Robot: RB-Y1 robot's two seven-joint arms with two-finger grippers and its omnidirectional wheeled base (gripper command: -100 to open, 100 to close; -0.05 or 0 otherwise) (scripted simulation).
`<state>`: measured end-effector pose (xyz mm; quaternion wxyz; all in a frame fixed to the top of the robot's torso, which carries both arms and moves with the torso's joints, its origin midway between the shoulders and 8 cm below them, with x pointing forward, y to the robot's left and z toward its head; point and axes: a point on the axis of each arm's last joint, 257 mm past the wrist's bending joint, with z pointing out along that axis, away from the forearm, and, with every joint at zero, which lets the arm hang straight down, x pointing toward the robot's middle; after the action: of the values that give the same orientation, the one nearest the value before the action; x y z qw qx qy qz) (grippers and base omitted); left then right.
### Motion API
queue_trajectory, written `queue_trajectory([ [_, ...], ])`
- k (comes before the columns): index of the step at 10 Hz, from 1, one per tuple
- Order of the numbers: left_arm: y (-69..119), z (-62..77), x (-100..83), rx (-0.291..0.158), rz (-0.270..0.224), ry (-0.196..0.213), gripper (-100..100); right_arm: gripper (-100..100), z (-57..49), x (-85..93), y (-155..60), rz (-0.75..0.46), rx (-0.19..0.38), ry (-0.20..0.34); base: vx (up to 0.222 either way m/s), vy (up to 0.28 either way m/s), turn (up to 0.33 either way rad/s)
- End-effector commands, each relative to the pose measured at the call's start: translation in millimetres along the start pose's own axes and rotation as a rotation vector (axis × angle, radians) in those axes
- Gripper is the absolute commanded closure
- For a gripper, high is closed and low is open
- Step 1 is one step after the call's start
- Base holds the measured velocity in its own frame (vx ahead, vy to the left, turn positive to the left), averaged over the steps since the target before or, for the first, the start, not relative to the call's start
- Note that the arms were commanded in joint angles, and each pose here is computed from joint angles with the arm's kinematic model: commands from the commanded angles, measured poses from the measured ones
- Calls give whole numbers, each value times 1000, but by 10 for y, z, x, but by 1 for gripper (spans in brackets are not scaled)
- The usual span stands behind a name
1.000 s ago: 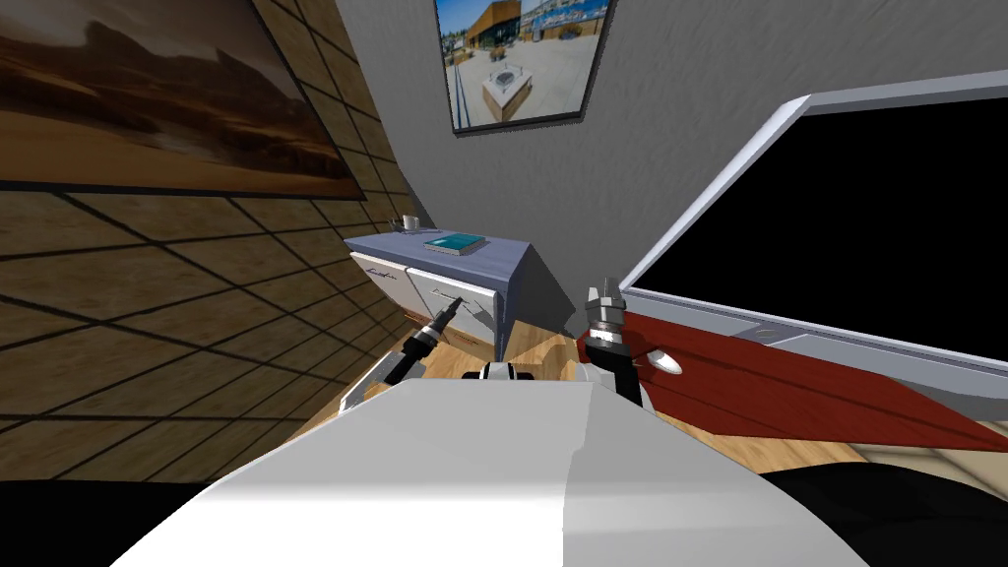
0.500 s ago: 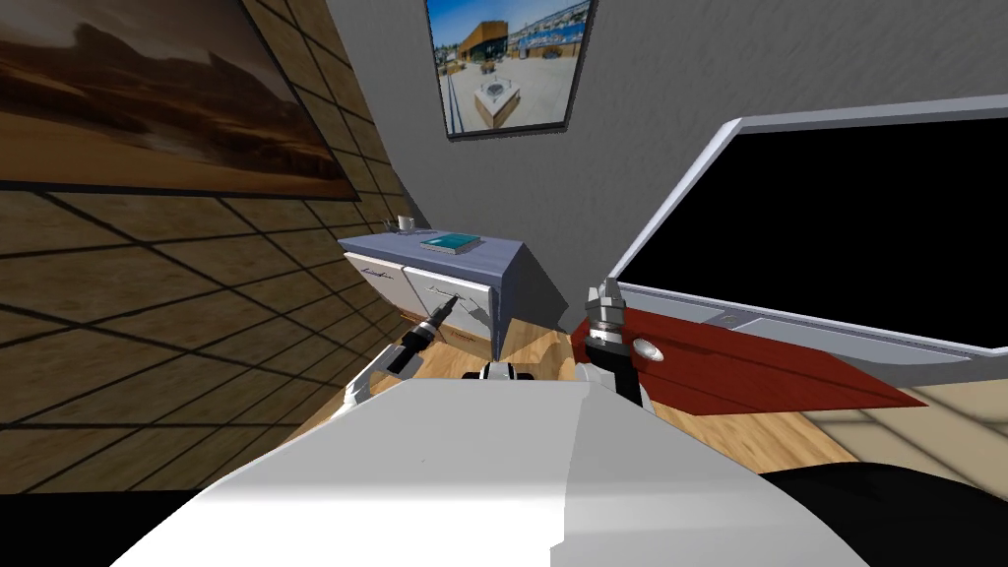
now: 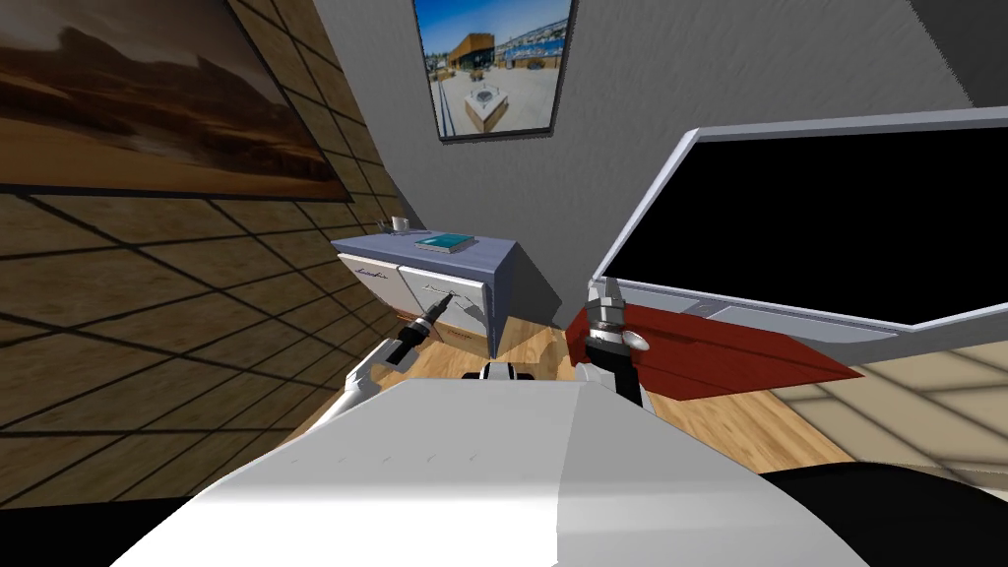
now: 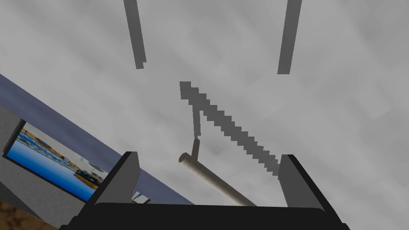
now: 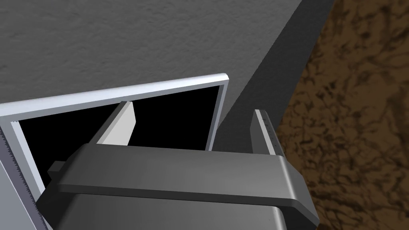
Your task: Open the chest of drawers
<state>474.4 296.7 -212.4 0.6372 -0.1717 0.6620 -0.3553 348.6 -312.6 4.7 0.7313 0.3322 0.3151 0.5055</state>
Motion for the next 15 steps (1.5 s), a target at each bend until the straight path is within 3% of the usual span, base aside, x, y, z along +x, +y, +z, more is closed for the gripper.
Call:
queue_trajectory([
  [1, 179, 54, -283, -3, 28, -22, -100, 0, 0, 0, 0, 0, 0, 0, -75, -48, -304],
  [2, 216, 122, -316, -7, 29, -26, -100, 0, 1, 1, 1, 0, 0, 0, -113, -55, -133],
  [5, 506, 63, -233, -66, 19, -11, -100, 0, 0, 0, 0, 0, 0, 0, -30, -16, 23],
  [6, 453, 161, -584, -27, 45, -47, -100, 0, 0, 0, 0, 0, 0, 0, -100, -47, -275],
  [8, 464, 250, -650, -25, 46, -57, -100, 0, 0, 1, 0, 0, 0, 0, -80, -51, -55],
  [11, 804, 143, -545, -96, 31, -38, -100, 0, 0, 0, 0, 0, 0, 0, 0, -3, 5],
  [12, 753, 218, -912, -60, 50, -77, -100, 0, 0, 0, 0, 0, 0, 0, -78, -55, -264],
  [13, 776, 297, -958, -63, 47, -84, -100, 0, 1, 1, 1, 0, 0, 0, -110, -77, -152],
  [15, 1059, 204, -876, -123, 31, -72, -100, 0, 0, 0, 0, 0, 0, 0, -44, -31, 24],
])
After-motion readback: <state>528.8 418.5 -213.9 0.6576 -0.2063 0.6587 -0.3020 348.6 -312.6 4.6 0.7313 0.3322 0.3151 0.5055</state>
